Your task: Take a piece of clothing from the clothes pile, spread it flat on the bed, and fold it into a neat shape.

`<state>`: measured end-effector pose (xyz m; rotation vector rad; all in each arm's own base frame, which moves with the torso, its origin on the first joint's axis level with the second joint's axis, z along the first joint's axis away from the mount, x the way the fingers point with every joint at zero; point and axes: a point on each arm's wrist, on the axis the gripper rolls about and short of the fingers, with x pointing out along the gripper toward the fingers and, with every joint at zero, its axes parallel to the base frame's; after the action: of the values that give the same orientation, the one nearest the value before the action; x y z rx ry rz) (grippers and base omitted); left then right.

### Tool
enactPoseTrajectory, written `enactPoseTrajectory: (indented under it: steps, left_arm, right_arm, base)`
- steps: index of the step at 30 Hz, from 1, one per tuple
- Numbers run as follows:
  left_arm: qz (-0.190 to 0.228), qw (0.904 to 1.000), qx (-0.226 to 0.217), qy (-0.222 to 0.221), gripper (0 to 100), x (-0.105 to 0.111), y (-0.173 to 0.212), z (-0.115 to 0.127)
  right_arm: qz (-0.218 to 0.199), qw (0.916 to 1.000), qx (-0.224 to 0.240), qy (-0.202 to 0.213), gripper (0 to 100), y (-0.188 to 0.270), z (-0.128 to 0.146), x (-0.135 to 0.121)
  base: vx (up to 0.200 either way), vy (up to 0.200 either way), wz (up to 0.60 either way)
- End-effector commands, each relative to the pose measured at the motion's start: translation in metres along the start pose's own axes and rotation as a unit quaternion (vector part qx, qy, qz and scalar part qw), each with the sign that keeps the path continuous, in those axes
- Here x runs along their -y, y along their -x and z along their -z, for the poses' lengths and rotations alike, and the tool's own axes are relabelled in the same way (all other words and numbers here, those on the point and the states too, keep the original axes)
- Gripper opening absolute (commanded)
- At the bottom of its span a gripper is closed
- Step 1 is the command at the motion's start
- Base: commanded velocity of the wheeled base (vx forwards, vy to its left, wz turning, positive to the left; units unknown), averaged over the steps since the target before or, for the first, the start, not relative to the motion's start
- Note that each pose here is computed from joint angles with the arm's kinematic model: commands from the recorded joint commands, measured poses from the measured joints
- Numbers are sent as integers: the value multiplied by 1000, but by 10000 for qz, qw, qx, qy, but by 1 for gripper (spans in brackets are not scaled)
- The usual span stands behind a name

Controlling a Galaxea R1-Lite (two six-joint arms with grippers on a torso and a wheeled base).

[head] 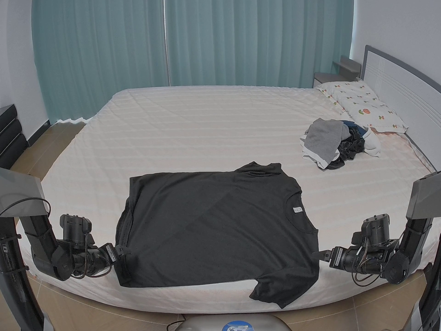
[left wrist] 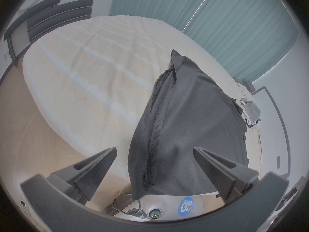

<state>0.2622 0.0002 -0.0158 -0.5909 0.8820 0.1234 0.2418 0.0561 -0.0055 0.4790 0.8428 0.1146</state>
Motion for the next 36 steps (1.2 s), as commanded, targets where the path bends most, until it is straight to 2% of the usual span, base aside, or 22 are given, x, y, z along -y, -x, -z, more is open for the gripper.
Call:
enactPoseTrajectory:
  steps: [1, 6, 10, 14, 16, 17, 21, 25, 26, 30, 31, 36]
  left_arm:
    - [-15, 10000, 66, 60, 100, -2, -2, -4]
    - [-15, 9999, 76, 72, 100, -2, -3, -6]
    - [-43, 10000, 76, 14, 100, 0, -4, -3]
    - [-100, 9998, 98, 145, 100, 18, -7, 8]
    - [-103, 9998, 99, 145, 100, 19, -7, 9]
    - [-89, 9999, 9, 52, 100, 26, -7, 17]
    - [-130, 9999, -35, -81, 100, 32, -7, 26]
    - [-312, 9990, -175, -284, 100, 34, -12, 41]
    - [-475, 9978, -215, -421, 100, 35, -16, 51]
    - [-612, 9963, -176, -575, 100, 37, -21, 60]
    - [-715, 9949, -40, -716, 100, 39, -27, 71]
    - [-574, 9950, 123, -802, 100, 36, -26, 77]
  right_arm:
    - [-4, 10000, -5, 13, 100, -1, 1, 0]
    - [-20, 10000, 11, 21, 100, -1, 1, -1]
    - [-28, 10000, 24, 23, 100, 0, 1, -1]
    - [-29, 10000, 14, 27, 100, -1, 1, -1]
    - [-29, 10000, 14, 27, 100, -1, 1, -1]
    - [-36, 10000, 0, 31, 100, -1, 1, -1]
    - [-25, 10000, -2, 30, 100, -1, 2, -1]
    - [-26, 10000, -12, 35, 100, -1, 2, -1]
    - [-32, 10000, -16, 42, 100, -1, 2, -1]
    - [-28, 10000, -23, 41, 100, -1, 2, -1]
    - [-28, 10000, -23, 41, 100, -1, 2, -1]
    - [-16, 10000, -42, 46, 100, -1, 3, -1]
  base:
    - [0, 200, 0]
    - [0, 200, 0]
    - [0, 0, 0]
    - [0, 0, 0]
    - [0, 0, 0]
    - [0, 0, 0]
    - [0, 0, 0]
    - [0, 0, 0]
    - [0, 0, 0]
    - [0, 0, 0]
    - [0, 0, 0]
    - [0, 0, 0]
